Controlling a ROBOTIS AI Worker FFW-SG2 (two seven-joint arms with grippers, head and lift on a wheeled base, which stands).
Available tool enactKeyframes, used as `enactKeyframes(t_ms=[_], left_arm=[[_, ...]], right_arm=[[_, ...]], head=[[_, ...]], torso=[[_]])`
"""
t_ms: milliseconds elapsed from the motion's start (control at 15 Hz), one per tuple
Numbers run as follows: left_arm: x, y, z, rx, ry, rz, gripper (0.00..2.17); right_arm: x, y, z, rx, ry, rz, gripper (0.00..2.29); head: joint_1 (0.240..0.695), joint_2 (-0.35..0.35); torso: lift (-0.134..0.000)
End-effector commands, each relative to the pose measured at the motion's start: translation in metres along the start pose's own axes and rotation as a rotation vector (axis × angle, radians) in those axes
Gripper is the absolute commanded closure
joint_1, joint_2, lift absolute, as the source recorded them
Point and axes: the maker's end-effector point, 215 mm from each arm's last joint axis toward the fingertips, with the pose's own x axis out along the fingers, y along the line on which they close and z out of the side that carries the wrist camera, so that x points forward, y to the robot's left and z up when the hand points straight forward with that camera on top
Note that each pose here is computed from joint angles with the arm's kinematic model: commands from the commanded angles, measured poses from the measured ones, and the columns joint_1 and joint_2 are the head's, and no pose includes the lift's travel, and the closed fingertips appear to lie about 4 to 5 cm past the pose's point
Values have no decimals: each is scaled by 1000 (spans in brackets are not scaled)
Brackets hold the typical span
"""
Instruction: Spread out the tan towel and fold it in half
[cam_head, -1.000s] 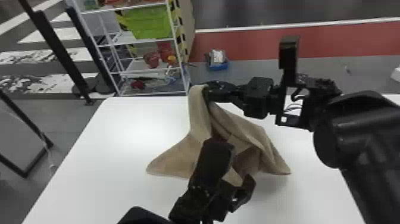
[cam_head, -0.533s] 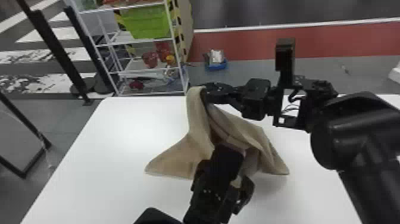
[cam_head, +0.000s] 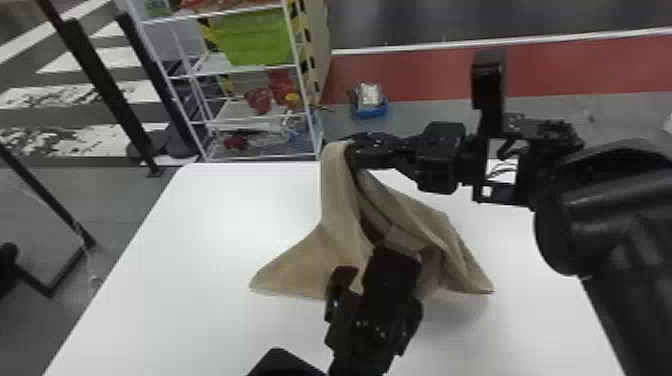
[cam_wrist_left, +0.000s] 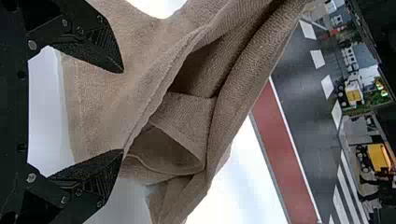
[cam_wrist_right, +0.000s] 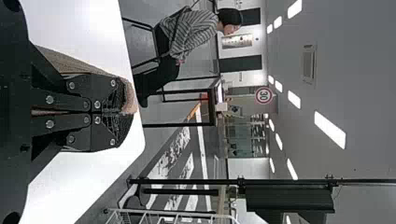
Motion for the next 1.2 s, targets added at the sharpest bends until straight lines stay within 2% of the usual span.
enactKeyframes(t_ms=[0,200,600,800,1133], left_arm=[[3,-9,3,7,-13,2,329],[8,-13,9,17,-38,15,329],[-22,-37,13,-12,-64,-51,329],[-7,-36,15,6,-62,-18,329],[-3,-39,21,-12,-79,-3,329]], right_arm=[[1,0,1,-4,3,-1,2256],[3,2,0,-4,6,5,2256],[4,2,2,-23,11,1,2256],[5,3,1,-23,12,5,2256],[6,3,1,-25,14,4,2256]], head=[[695,201],[695,192],[695,171],[695,165],[695,160]], torso=[[-124],[-124],[-124],[-124],[-124]])
